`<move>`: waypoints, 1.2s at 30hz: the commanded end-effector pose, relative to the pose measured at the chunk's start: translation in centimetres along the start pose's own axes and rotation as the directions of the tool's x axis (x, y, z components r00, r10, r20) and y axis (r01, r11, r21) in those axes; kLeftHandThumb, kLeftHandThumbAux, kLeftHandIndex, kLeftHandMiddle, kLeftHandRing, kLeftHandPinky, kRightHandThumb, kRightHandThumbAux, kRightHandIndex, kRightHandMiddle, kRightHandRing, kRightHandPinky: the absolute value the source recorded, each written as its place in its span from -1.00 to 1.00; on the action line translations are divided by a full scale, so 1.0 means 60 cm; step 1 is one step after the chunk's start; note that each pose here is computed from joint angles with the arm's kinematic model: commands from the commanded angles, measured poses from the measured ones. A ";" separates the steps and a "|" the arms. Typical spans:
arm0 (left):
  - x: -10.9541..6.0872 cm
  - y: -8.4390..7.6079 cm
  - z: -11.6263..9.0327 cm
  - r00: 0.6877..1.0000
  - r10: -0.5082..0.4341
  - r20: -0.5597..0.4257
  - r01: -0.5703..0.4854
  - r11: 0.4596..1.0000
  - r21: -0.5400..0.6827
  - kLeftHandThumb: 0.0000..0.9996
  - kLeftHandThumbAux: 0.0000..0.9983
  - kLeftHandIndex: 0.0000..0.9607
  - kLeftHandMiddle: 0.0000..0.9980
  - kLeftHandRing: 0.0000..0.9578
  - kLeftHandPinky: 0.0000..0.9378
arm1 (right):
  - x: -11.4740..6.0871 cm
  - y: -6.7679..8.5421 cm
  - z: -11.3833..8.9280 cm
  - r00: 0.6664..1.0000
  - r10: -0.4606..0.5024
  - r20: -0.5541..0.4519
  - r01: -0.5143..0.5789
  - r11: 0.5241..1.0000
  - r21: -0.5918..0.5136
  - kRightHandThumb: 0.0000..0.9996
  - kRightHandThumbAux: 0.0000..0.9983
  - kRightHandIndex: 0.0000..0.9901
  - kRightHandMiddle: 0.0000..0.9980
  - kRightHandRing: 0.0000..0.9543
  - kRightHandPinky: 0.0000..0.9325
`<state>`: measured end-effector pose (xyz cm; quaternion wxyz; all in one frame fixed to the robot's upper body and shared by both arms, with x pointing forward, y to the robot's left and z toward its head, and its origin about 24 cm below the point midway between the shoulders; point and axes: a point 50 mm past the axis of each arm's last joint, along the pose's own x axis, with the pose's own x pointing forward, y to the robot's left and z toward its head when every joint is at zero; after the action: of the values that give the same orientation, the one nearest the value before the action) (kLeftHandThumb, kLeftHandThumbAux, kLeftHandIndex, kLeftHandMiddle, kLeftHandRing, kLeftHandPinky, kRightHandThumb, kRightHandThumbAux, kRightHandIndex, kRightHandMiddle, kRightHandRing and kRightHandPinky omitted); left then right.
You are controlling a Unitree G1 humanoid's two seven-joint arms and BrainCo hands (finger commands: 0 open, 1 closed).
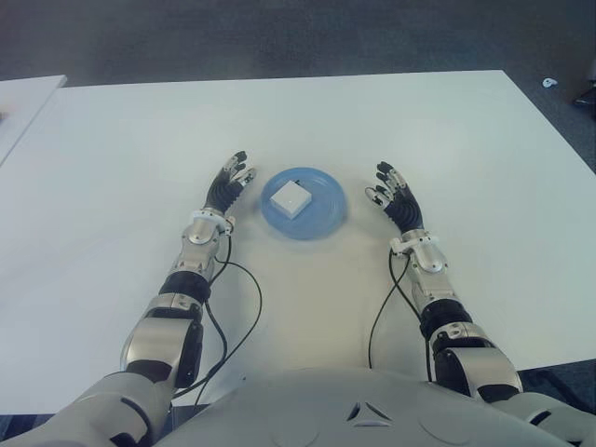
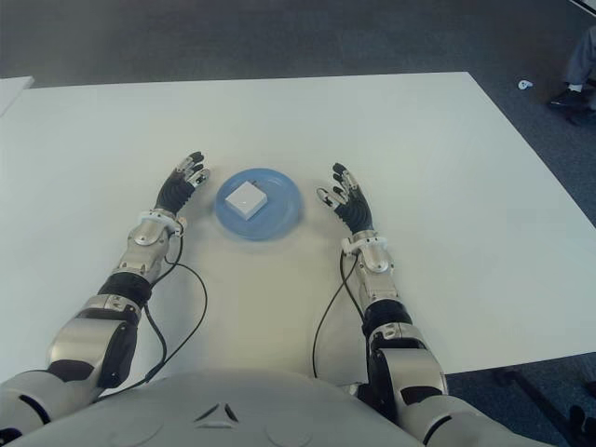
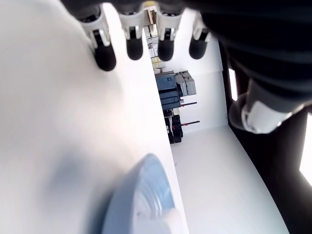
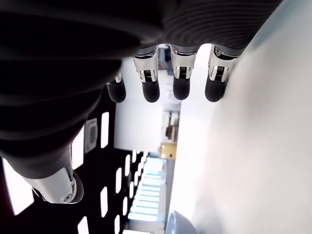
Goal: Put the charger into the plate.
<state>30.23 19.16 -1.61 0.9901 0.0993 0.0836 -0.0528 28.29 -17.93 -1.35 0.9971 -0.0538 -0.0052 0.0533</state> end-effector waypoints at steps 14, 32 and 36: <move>-0.023 0.004 -0.042 0.995 0.011 -0.101 -0.013 1.000 -0.017 -1.00 0.04 -0.96 -0.89 -0.93 -0.96 | -0.020 -0.004 -0.043 0.985 -0.036 -0.166 0.042 0.999 0.035 -0.79 0.37 -1.00 -1.00 -1.00 -1.00; -0.023 0.004 -0.039 0.996 0.064 -0.060 -0.067 0.997 -0.049 -1.00 0.07 -1.00 -0.88 -0.89 -0.86 | 0.005 0.002 -0.032 0.973 -0.001 -0.229 0.006 1.000 0.022 -0.85 0.29 -1.00 -1.00 -1.00 -1.00; -0.024 0.004 -0.039 0.996 0.073 -0.059 -0.076 0.996 -0.054 -1.00 0.08 -1.00 -0.88 -0.89 -0.86 | 0.014 0.006 -0.028 0.971 0.009 -0.240 -0.005 1.000 0.017 -0.86 0.25 -1.00 -1.00 -1.00 -1.00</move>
<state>29.80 19.41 -1.73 0.9941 0.0831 0.0620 -0.0309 30.21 -17.94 -0.69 0.9966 -0.0546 0.0427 0.0445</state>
